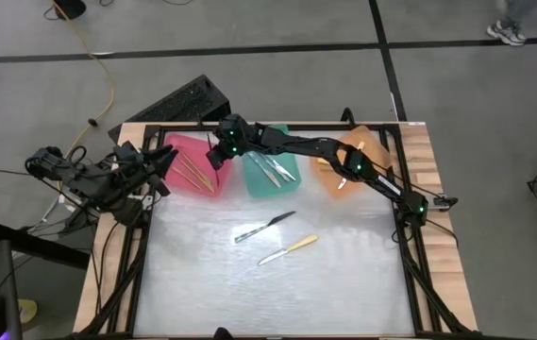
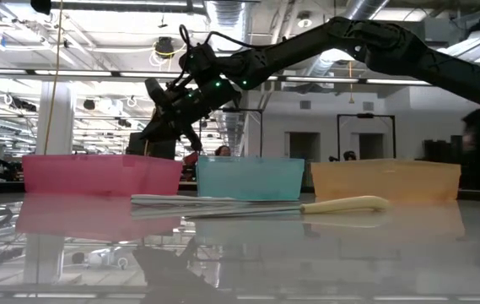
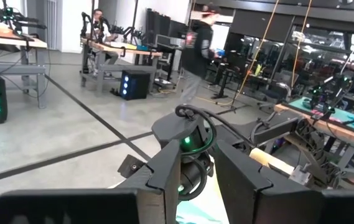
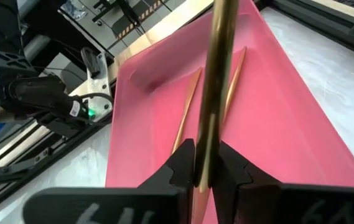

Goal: Sort silverware by color (type)
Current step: Put the gold knife into the red bin, then put the white and blue knife into the green bin

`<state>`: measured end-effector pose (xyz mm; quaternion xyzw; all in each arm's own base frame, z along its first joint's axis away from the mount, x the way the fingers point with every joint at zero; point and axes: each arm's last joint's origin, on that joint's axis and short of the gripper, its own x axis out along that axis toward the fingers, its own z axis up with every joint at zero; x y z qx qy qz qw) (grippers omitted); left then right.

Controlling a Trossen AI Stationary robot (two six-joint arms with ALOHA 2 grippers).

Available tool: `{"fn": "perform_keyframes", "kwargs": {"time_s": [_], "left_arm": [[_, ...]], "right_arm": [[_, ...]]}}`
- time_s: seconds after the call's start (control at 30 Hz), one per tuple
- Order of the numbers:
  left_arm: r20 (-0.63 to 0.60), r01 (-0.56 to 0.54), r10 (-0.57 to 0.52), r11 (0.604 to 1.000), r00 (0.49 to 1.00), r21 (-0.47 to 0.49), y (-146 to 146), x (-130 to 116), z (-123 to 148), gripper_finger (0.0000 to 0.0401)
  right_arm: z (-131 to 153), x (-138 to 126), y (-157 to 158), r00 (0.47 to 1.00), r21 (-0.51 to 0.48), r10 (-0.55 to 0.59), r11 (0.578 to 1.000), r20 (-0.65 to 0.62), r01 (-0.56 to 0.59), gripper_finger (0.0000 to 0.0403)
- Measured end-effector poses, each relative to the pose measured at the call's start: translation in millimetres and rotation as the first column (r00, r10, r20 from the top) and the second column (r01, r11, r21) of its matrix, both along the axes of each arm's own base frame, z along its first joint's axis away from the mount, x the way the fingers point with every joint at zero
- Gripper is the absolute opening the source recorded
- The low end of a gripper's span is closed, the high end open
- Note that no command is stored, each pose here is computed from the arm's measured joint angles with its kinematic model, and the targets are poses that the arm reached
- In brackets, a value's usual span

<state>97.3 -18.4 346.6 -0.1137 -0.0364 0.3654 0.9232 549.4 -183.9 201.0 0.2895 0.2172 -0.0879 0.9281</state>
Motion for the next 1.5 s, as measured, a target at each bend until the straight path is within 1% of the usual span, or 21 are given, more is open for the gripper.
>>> {"fn": "perform_keyframes", "kwargs": {"time_s": [0.2, 0.37, 0.7, 0.87, 0.97, 1.07, 1.2, 1.33, 1.5], "left_arm": [[-0.011, -0.001, 0.001, 1.0, 1.0, -0.006, 0, 0, -3, 0.0084], [-0.011, -0.002, 0.002, 1.0, 1.0, -0.006, 0, 0, -3, 0.0084], [-0.008, -0.003, 0.003, 1.0, 1.0, -0.009, 0, 0, -3, 0.0084], [-0.003, -0.004, 0.004, 1.0, 1.0, -0.014, 0, 0, -3, 0.0084], [0.017, -0.004, 0.004, 0.999, 1.0, -0.035, 0, 0, -3, 0.0084], [0.035, -0.002, 0.003, 0.999, 0.999, -0.048, 0, 0, -2, 0.0084], [0.099, 0.002, 0.005, 0.997, 0.995, -0.073, 0, 0, 5, 0.0084], [0.125, 0.017, -0.011, 0.999, 0.992, -0.049, 0, -1, 13, 0.0084], [0.146, 0.064, -0.058, 0.997, 0.988, -0.039, 1, -4, 16, 0.0084]], "right_arm": [[0, 0, 1, 0.999, -0.057, 0.032, 0.998, -0.003, -0.032, 0.0059], [0, 0, 2, 0.999, -0.056, 0.037, 0.998, -0.003, -0.037, 0.0075], [1, 0, 2, 0.999, -0.053, 0.045, 0.998, -0.001, -0.045, 0.0128], [1, 1, 2, 0.999, -0.05, 0.044, 0.998, 0.003, -0.044, 0.0138], [6, 3, 1, 0.997, -0.02, 0.041, 0.999, 0.06, -0.04, 0.0138], [23, 2, -4, 0.985, 0.006, 0.056, 0.998, 0.165, -0.058, 0.0137], [58, -8, -17, 0.947, 0.02, 0.078, 0.996, 0.31, -0.088, 0.0137], [97, -25, -32, 0.912, -0.034, 0.093, 0.996, 0.401, -0.087, 0.0137], [150, -57, -43, 0.883, -0.121, 0.148, 0.987, 0.444, -0.104, 0.0137]]}}
